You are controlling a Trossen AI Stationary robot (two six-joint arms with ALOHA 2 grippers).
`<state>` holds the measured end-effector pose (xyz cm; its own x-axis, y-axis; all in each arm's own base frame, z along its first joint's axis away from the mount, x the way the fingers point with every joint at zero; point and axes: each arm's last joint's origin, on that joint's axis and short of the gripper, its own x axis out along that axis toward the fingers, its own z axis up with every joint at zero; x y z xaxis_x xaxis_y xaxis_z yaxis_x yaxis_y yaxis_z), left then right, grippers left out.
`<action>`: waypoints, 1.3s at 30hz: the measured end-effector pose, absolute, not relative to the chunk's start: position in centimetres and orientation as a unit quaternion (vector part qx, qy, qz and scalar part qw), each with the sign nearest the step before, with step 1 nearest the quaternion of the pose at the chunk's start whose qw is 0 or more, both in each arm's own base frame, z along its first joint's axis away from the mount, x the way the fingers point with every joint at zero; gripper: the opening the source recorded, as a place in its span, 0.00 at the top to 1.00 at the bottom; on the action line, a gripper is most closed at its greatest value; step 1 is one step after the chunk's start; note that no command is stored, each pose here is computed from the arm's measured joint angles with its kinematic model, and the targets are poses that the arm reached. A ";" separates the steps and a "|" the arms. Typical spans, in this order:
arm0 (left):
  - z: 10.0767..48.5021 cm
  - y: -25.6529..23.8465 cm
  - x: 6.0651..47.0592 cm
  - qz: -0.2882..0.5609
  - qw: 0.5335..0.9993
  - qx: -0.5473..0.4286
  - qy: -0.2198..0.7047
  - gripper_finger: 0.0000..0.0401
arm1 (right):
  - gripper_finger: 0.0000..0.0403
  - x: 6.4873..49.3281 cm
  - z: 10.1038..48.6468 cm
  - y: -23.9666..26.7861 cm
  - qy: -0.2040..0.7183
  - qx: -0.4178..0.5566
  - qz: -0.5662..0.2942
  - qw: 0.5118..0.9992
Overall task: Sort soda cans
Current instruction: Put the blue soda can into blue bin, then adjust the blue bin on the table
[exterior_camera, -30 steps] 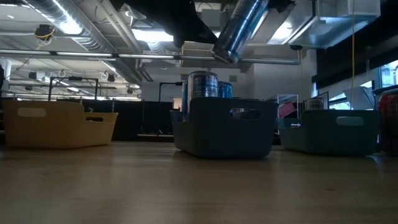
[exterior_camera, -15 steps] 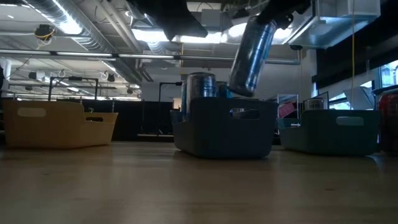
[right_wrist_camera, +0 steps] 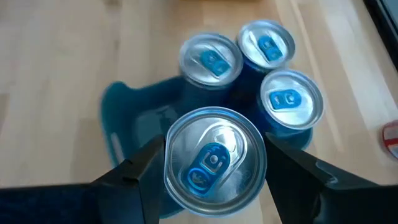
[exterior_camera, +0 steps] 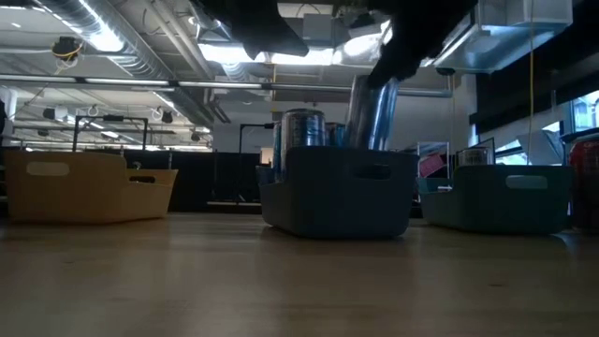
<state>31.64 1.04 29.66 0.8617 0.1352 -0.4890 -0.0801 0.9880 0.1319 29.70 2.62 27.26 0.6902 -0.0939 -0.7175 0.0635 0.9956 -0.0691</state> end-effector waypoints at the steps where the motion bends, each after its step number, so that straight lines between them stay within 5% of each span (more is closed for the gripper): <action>1: 29.7 1.0 31.6 0.056 0.963 0.053 0.257 1.00 | 0.46 30.0 27.0 2.4 0.394 -0.017 -0.046 0.918; 10: 29.6 1.0 31.6 0.056 0.962 0.054 0.260 1.00 | 0.46 31.5 24.7 0.8 0.423 0.020 -0.056 0.904; 25: 29.5 1.0 31.6 0.055 0.962 0.056 0.263 1.00 | 0.30 32.2 24.4 0.7 0.408 -0.015 -0.086 0.909; 39: 28.0 1.0 30.5 0.074 0.934 -0.007 0.349 1.00 | 0.29 28.4 30.1 0.6 0.447 -0.019 -0.080 0.891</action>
